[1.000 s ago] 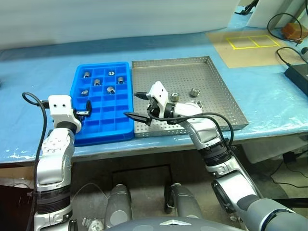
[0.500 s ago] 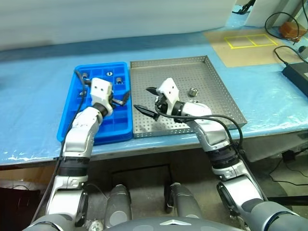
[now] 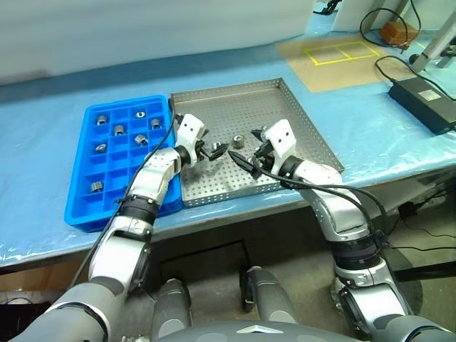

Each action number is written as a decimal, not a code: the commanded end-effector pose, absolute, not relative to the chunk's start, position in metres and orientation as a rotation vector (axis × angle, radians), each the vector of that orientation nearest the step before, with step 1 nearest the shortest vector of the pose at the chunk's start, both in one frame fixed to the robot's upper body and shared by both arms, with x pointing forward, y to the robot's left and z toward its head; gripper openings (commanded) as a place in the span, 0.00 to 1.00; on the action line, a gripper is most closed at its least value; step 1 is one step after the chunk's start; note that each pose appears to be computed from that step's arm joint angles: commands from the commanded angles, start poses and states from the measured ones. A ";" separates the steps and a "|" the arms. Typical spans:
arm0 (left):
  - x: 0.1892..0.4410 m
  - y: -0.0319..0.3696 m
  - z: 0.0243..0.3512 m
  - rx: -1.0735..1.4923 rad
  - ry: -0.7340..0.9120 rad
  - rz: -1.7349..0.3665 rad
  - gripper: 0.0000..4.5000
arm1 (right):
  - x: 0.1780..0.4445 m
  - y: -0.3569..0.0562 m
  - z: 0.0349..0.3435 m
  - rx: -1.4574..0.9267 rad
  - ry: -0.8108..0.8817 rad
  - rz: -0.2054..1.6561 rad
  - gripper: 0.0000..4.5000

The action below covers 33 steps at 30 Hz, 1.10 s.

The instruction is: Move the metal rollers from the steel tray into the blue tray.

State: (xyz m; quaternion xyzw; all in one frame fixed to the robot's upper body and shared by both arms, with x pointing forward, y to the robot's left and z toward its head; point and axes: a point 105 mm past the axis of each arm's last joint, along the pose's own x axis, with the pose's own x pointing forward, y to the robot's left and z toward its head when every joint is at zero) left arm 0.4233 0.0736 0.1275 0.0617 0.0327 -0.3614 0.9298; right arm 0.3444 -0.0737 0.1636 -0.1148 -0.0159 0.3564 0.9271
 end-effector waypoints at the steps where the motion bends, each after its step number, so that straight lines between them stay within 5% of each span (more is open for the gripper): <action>1: 0.432 0.070 0.134 0.150 0.050 -0.724 0.99 | 0.338 -0.081 0.180 -0.240 -0.090 0.688 1.00; 10: 0.438 0.071 0.108 0.202 0.171 -0.692 0.99 | 0.333 -0.091 0.180 -0.237 -0.087 0.635 1.00; 14: 0.440 0.076 0.106 0.206 0.185 -0.666 0.79 | 0.333 -0.092 0.180 -0.237 -0.085 0.629 1.00; 19: 0.442 0.082 0.110 0.197 0.175 -0.650 0.38 | 0.333 -0.091 0.179 -0.239 -0.086 0.640 1.00; 33: 0.436 0.121 0.146 0.108 0.075 -0.514 0.39 | 0.338 -0.068 0.177 -0.222 -0.083 0.761 1.00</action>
